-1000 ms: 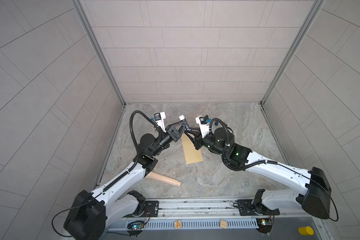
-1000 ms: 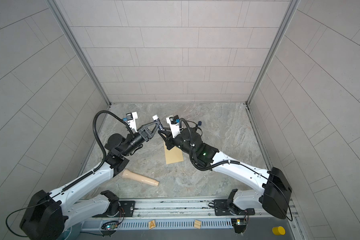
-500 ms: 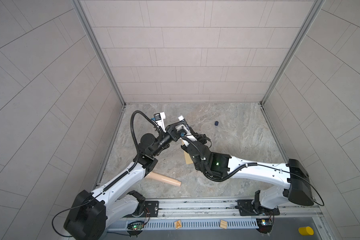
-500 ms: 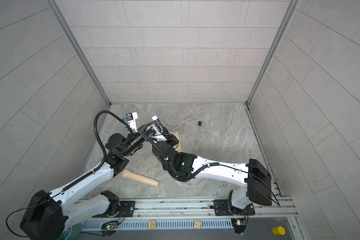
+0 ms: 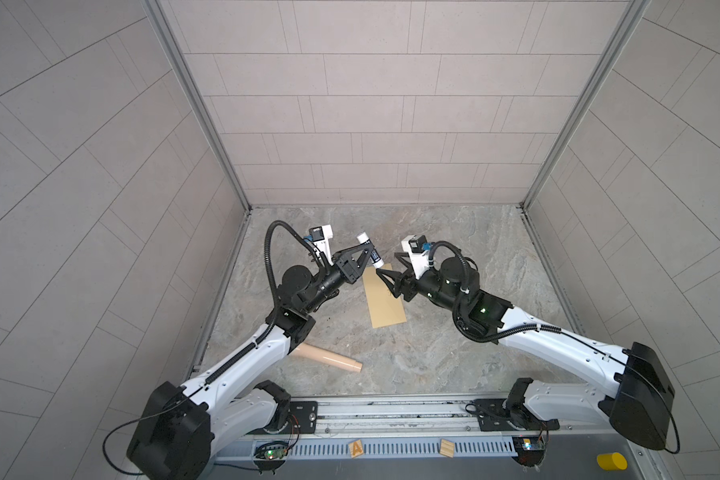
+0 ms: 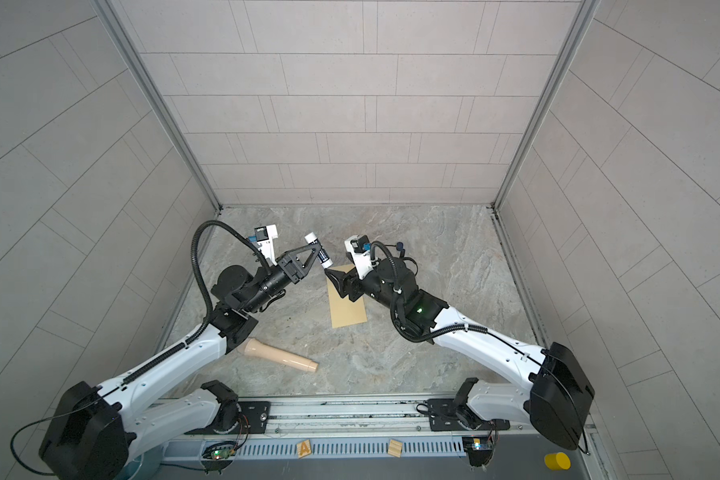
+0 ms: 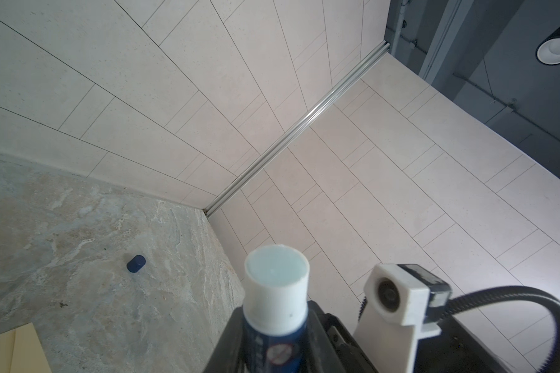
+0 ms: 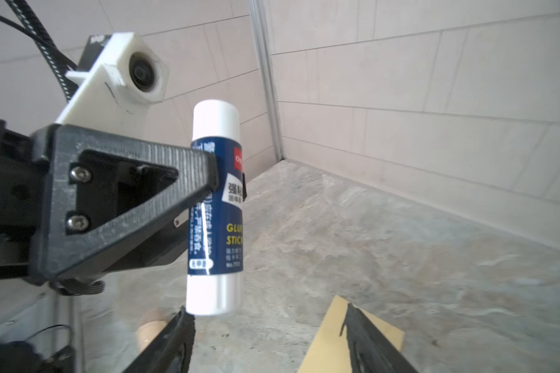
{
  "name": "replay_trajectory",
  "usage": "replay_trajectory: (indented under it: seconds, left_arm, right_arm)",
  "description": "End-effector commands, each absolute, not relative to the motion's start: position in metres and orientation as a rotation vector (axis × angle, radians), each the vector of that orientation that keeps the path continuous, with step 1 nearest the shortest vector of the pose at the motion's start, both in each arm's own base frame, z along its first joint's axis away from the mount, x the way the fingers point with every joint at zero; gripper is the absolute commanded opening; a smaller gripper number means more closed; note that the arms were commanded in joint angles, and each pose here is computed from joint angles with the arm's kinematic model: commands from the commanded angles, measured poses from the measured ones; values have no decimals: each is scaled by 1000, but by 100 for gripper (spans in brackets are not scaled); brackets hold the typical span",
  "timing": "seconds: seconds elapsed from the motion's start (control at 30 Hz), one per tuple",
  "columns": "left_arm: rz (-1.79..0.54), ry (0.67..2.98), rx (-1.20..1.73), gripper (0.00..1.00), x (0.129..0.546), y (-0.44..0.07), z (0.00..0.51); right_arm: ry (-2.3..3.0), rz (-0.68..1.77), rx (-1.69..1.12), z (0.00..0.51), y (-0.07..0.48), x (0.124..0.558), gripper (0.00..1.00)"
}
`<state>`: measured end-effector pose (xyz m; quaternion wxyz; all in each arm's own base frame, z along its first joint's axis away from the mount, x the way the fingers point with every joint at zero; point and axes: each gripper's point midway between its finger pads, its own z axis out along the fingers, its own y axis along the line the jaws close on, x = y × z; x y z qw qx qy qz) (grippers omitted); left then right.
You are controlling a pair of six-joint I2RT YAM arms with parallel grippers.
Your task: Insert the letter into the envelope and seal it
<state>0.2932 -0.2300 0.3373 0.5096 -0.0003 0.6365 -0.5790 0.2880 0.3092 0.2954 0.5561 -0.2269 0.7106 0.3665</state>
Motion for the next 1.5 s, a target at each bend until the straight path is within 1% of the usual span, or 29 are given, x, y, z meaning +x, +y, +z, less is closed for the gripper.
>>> replay_trajectory:
  seconds: [0.0, 0.17, 0.27, 0.4, 0.63, 0.93, 1.03, 1.27, 1.37, 1.47]
  left_arm:
    - [-1459, 1386, 73, 0, 276, -227, 385]
    - [-1482, 1365, 81, 0, 273, -228, 391]
    - [-1483, 1367, 83, 0, 272, -228, 390]
    - [-1482, 1368, 80, 0, 273, -228, 390]
    - [-1481, 1369, 75, 0, 274, -228, 389]
    - [-1479, 1370, 71, 0, 274, -227, 388]
    - [-1478, 1372, 69, 0, 275, -227, 387]
    - [-1453, 1400, 59, 0, 279, -228, 379]
    - [-1427, 1421, 52, 0, 283, -227, 374]
    - [-1398, 1448, 43, 0, 286, -227, 367]
  right_arm:
    - [1540, 1305, -541, 330, 327, 257, 74]
    - [1423, 1542, -499, 348, 326, 254, 74]
    - [1402, 1599, -501, 351, 328, 254, 71]
    - [1390, 1618, -503, 352, 328, 253, 67]
    - [1383, 1618, -486, 354, 326, 255, 55]
    - [1387, 1613, -434, 353, 321, 264, 31]
    - [1390, 1604, -426, 353, 320, 266, 26]
    - [1452, 1492, -408, 344, 318, 276, 14]
    - [1516, 1336, -418, 334, 316, 279, 10]
    - [1583, 1088, -476, 326, 317, 277, 7]
